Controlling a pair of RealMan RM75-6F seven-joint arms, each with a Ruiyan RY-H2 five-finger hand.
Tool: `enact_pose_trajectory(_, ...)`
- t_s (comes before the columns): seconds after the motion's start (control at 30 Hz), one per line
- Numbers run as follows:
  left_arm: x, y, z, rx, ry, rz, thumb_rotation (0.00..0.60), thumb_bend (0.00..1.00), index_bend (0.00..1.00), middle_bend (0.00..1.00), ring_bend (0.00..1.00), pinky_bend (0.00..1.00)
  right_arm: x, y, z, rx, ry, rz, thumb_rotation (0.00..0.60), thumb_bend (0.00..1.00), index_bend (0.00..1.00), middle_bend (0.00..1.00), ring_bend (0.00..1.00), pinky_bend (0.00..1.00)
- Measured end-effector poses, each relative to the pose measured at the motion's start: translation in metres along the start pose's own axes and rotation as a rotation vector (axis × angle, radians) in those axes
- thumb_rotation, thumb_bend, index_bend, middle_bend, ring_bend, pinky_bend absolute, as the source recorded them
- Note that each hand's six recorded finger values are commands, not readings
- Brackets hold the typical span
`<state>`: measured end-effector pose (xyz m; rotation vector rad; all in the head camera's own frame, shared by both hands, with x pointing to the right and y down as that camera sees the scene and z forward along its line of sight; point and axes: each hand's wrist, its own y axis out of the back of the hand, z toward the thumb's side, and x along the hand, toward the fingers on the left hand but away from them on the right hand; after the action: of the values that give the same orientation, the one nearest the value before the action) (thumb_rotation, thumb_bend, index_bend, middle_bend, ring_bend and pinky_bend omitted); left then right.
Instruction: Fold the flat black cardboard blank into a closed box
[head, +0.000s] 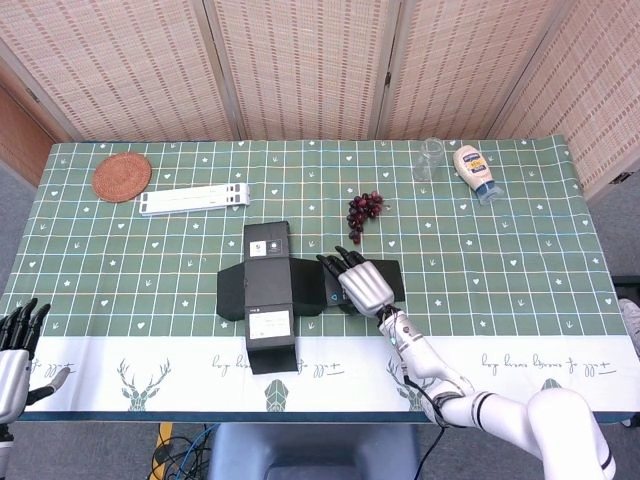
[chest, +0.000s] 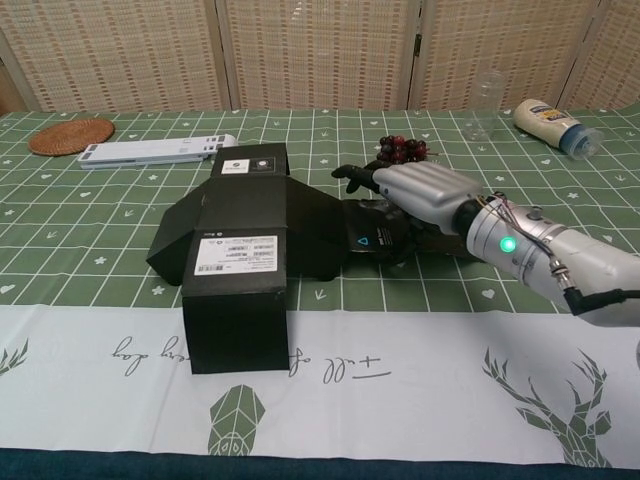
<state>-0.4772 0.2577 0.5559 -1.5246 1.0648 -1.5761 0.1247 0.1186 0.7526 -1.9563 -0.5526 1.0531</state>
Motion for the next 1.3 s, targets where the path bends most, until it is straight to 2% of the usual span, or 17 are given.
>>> enact_pose_trajectory(0.33,0.002,-0.002,-0.003,-0.005,0.005,-0.004,0.6,0.18,0.0,0.0,0.0,0.09,-0.015,0.002,0.012,0.064,0.067,-0.059,0.6,0.39,0.17,0.27,0.2,0.26)
enact_pose_trajectory(0.6,0.002,-0.001,-0.006,-0.006,0.01,-0.004,0.6,0.18,0.0,0.0,0.0,0.09,-0.022,0.015,0.026,0.098,0.163,-0.144,0.6,0.51,0.27,0.35,0.27,0.32)
enact_pose_trajectory(0.93,0.002,-0.001,-0.008,-0.009,0.013,-0.009,0.6,0.18,0.0,0.0,0.0,0.09,-0.028,0.037,0.037,0.108,0.224,-0.237,0.6,0.69,0.46,0.47,0.39,0.46)
enact_pose_trajectory(1.07,0.001,-0.002,-0.008,-0.009,0.013,-0.011,0.6,0.18,0.0,0.0,0.0,0.09,-0.029,0.047,0.037,0.087,0.232,-0.256,0.6,0.7,0.5,0.5,0.44,0.51)
enact_pose_trajectory(1.3,0.001,-0.003,-0.008,-0.009,0.014,-0.016,0.6,0.18,0.0,0.0,0.0,0.09,-0.024,0.078,0.037,-0.022,0.24,-0.288,0.6,0.7,0.51,0.51,0.46,0.54)
